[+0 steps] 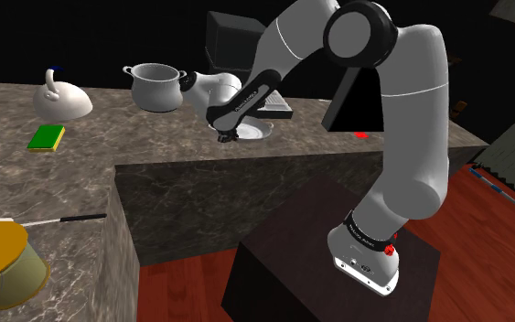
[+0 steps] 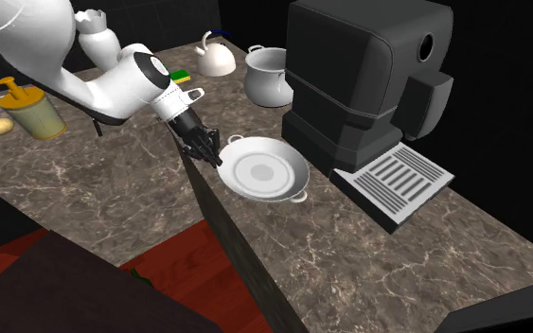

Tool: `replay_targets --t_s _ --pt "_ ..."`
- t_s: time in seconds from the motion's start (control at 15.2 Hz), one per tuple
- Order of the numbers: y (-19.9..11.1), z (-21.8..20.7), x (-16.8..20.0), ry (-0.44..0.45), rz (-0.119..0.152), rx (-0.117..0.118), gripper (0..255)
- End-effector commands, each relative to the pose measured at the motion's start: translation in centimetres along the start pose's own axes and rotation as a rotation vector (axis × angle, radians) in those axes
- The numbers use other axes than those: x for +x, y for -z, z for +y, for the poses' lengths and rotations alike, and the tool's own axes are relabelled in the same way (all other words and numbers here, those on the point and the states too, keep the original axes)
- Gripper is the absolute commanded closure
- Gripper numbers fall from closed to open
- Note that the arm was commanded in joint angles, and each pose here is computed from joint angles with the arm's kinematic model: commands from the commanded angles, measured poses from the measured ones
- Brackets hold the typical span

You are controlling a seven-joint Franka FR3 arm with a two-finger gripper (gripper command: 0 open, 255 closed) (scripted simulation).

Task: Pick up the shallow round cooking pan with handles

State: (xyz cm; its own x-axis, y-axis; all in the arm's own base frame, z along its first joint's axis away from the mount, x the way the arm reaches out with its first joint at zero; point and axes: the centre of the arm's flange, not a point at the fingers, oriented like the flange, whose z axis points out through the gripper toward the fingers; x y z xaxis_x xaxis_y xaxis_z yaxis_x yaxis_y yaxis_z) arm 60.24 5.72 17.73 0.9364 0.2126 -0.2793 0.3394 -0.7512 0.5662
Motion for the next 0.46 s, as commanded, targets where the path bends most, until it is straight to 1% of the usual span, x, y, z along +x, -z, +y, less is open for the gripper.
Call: replay_targets --t_s 0.0,0.26,0.4 --pt "0.9 0.6 -0.4 0.000 0.001 0.000 255" --pt "2.5 1.8 -1.0 0.000 0.001 0.000 255" --pt "2.6 1.8 -1.0 0.000 0.001 0.000 255"
